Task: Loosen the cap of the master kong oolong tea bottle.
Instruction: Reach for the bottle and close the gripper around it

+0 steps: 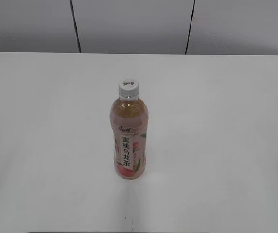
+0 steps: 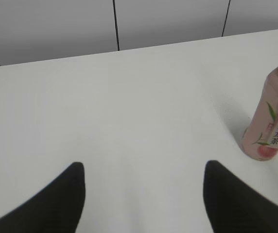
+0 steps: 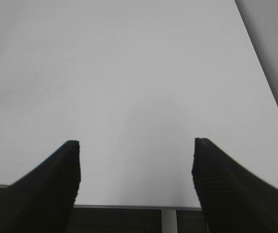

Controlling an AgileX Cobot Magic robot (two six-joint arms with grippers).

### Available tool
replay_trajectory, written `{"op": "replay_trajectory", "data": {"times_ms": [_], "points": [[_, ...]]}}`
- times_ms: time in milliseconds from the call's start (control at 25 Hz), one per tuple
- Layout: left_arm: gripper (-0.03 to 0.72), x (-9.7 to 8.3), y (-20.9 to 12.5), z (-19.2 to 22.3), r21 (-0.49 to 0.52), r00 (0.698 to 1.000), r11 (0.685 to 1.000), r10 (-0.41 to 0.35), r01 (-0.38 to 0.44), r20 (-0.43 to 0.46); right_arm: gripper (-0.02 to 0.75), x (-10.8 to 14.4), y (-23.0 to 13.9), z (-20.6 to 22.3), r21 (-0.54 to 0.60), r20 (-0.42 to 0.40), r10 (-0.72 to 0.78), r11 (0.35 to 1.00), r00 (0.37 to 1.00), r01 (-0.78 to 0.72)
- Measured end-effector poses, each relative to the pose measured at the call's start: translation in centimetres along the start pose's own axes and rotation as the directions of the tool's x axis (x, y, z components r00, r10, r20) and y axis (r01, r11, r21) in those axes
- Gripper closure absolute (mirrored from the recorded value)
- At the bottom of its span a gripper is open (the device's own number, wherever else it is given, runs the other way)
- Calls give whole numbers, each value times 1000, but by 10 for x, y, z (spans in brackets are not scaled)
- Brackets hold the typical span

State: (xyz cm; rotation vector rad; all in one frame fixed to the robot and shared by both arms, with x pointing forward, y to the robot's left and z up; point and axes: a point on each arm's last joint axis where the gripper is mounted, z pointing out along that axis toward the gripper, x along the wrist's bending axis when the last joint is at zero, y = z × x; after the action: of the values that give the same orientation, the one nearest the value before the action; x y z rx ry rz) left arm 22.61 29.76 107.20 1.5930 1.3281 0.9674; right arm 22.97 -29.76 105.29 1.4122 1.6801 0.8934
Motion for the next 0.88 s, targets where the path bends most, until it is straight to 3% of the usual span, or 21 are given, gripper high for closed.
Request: {"op": "replay_trajectory", "data": {"times_ms": [880], "points": [[220, 0, 0, 0, 0, 1000, 1000, 0, 0, 0, 192, 0, 0, 0, 0, 0, -1, 1000, 1000, 1]]}}
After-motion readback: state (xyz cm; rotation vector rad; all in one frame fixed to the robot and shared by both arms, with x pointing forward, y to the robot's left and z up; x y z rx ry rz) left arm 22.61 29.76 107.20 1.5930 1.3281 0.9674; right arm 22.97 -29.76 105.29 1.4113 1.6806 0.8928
